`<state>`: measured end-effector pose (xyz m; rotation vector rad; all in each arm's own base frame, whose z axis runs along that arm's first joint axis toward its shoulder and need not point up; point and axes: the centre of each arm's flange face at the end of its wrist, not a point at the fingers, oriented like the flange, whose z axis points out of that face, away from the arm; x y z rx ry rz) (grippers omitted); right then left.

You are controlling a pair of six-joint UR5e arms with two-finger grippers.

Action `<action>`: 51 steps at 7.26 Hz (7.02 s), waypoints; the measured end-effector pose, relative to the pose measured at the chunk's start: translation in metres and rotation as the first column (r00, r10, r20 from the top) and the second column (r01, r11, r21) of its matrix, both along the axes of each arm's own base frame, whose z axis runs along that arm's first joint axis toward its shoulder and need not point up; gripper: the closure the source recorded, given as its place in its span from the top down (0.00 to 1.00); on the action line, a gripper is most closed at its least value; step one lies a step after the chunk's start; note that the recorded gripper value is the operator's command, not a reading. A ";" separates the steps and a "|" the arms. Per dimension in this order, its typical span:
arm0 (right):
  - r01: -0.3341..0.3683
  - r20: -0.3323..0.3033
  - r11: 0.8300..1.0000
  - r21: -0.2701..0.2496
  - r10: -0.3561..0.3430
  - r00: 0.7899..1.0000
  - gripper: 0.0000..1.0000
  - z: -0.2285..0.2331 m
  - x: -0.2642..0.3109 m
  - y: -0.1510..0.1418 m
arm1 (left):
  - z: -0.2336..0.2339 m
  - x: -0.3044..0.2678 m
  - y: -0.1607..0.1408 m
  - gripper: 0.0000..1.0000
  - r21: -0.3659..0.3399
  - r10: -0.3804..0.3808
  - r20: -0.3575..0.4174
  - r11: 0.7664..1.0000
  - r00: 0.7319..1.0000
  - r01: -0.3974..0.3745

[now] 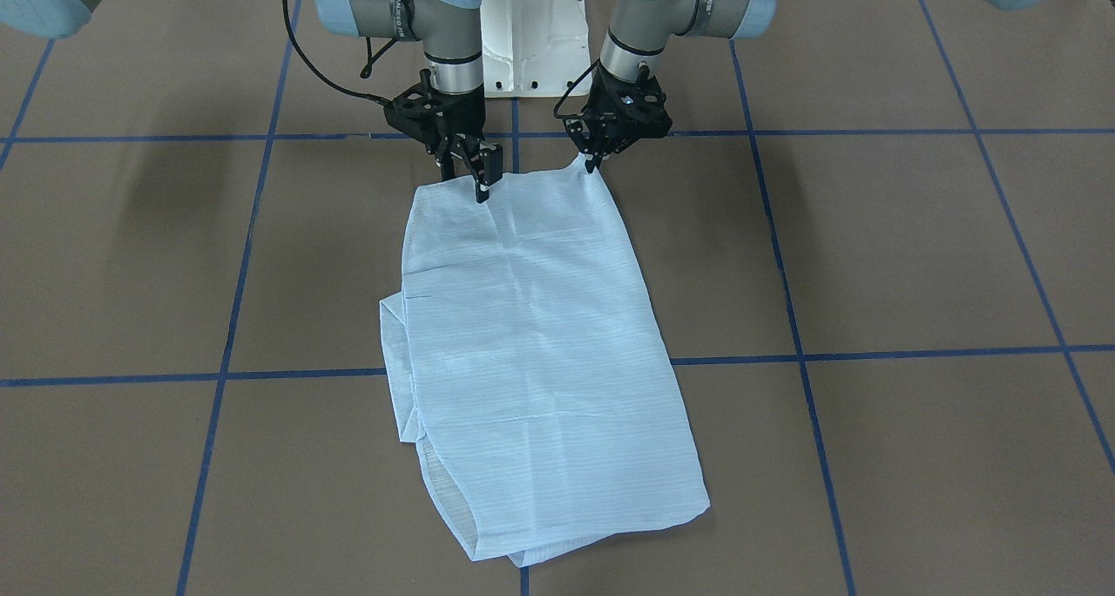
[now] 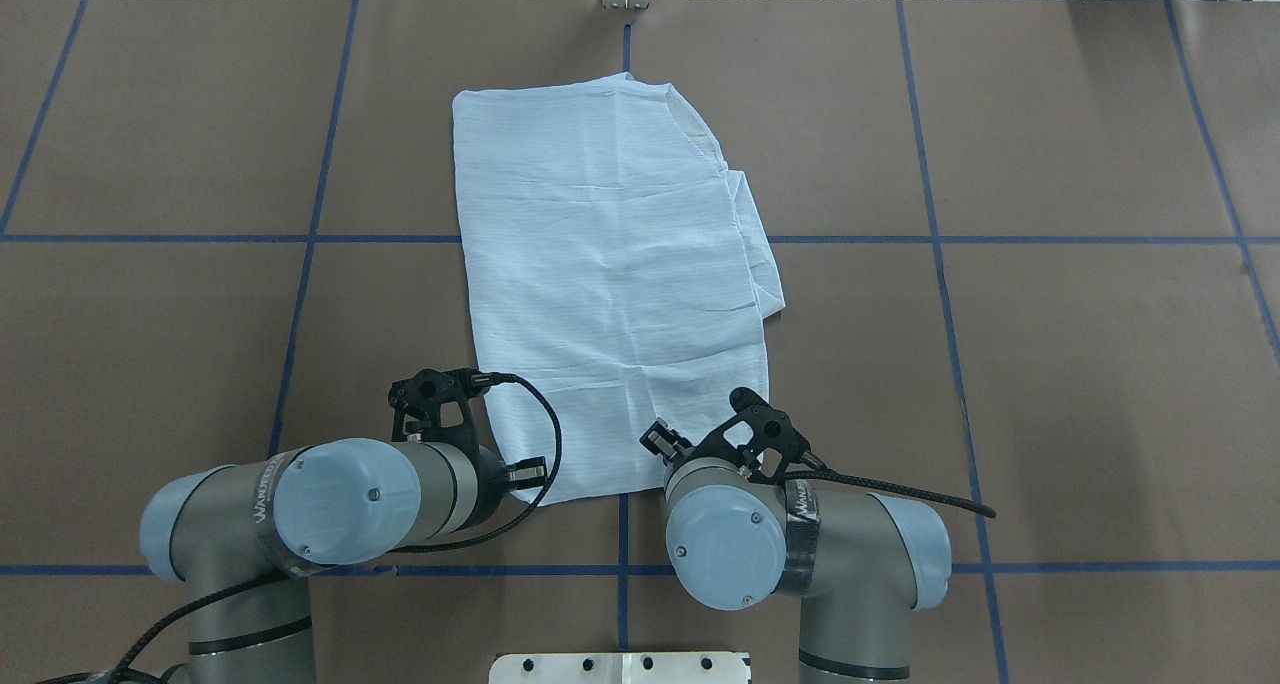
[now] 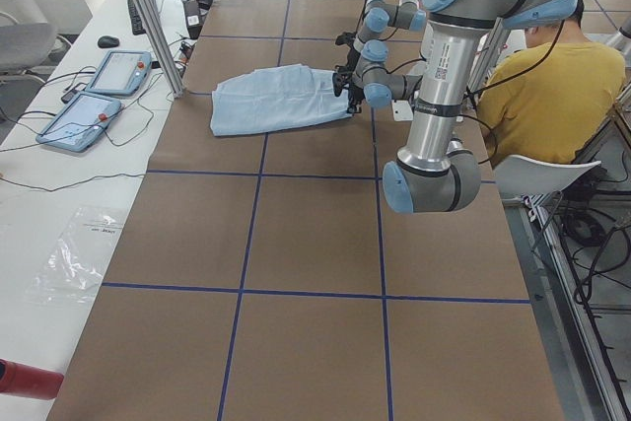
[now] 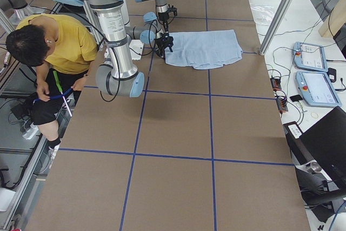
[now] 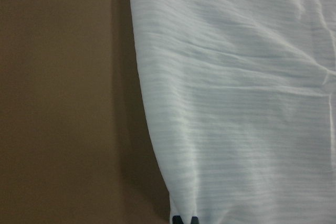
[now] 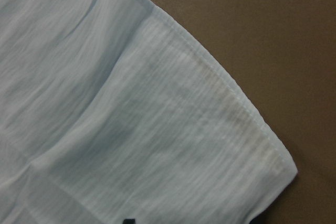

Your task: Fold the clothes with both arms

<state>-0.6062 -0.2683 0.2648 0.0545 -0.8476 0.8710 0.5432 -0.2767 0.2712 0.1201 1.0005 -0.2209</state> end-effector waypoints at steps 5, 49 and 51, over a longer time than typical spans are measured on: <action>-0.058 0.023 0.998 -0.013 0.058 0.998 0.00 -0.012 -0.003 -0.009 | -0.002 -0.001 0.000 0.00 0.001 0.000 -0.004 1.000 1.000 0.000; 0.342 -0.191 0.860 0.379 -0.288 0.938 1.00 -0.032 0.080 -0.288 | 0.066 -0.086 -0.391 1.00 0.332 -0.196 0.214 0.936 0.957 0.117; 0.295 -0.173 0.851 0.434 -0.242 0.955 0.83 -0.028 0.048 -0.278 | 0.071 -0.106 -0.363 1.00 0.345 -0.145 0.176 0.935 0.974 0.077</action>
